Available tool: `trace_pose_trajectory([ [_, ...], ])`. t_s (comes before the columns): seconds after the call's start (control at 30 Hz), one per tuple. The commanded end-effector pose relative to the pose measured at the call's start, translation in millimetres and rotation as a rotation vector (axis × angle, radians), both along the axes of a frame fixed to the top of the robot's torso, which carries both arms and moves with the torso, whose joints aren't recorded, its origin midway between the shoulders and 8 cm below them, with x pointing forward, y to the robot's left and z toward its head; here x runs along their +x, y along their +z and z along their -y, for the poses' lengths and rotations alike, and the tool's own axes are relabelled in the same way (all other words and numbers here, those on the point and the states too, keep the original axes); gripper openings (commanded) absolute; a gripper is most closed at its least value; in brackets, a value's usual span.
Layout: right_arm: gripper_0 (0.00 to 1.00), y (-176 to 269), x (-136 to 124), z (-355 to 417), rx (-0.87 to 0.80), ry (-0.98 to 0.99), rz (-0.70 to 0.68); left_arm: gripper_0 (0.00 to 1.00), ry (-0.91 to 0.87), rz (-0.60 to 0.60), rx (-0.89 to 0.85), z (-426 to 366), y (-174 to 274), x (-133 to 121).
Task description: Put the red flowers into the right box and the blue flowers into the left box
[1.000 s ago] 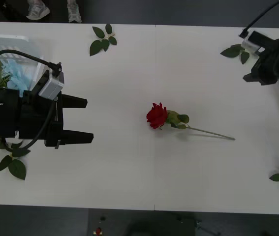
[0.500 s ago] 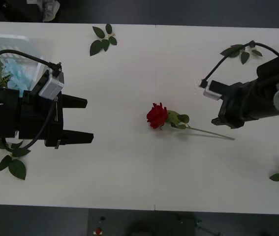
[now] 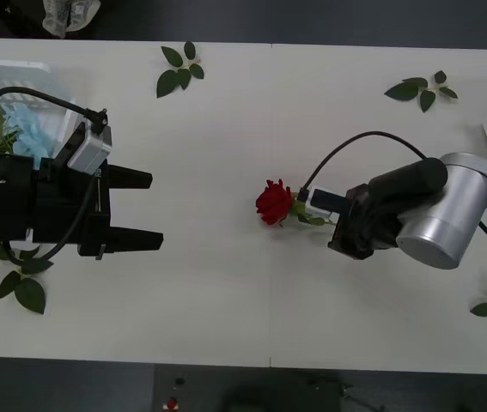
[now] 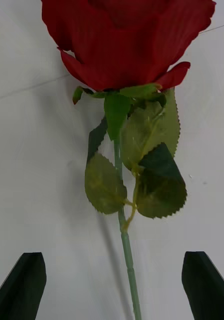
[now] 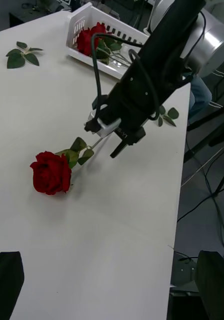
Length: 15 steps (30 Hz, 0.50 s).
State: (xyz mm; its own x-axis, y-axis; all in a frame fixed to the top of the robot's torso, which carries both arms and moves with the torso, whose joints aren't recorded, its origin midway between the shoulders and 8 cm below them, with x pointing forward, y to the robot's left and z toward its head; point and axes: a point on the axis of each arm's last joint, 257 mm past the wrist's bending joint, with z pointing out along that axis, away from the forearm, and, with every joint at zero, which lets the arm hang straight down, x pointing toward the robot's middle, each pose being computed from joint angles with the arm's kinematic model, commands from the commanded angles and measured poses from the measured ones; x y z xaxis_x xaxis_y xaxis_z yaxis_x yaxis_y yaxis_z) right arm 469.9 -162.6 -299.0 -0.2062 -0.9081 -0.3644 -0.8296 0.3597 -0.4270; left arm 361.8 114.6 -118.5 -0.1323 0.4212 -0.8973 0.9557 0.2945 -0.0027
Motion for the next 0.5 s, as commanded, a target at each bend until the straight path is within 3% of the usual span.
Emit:
trace_pose_trajectory([
  [0.03, 0.80, 11, 24, -19, 0.050, -0.041, 0.027, 1.00, -0.014, 0.041, 0.020, -3, 3, -4],
  [0.3, 0.77, -10, 52, -41, 0.081, -0.087, 0.015, 1.00, -0.014, 0.041, 0.020, -3, 3, -4],
  [0.5, 0.57, -17, 58, -39, 0.066, -0.098, 0.004, 1.00, -0.014, 0.041, 0.020, -3, 3, -4],
])
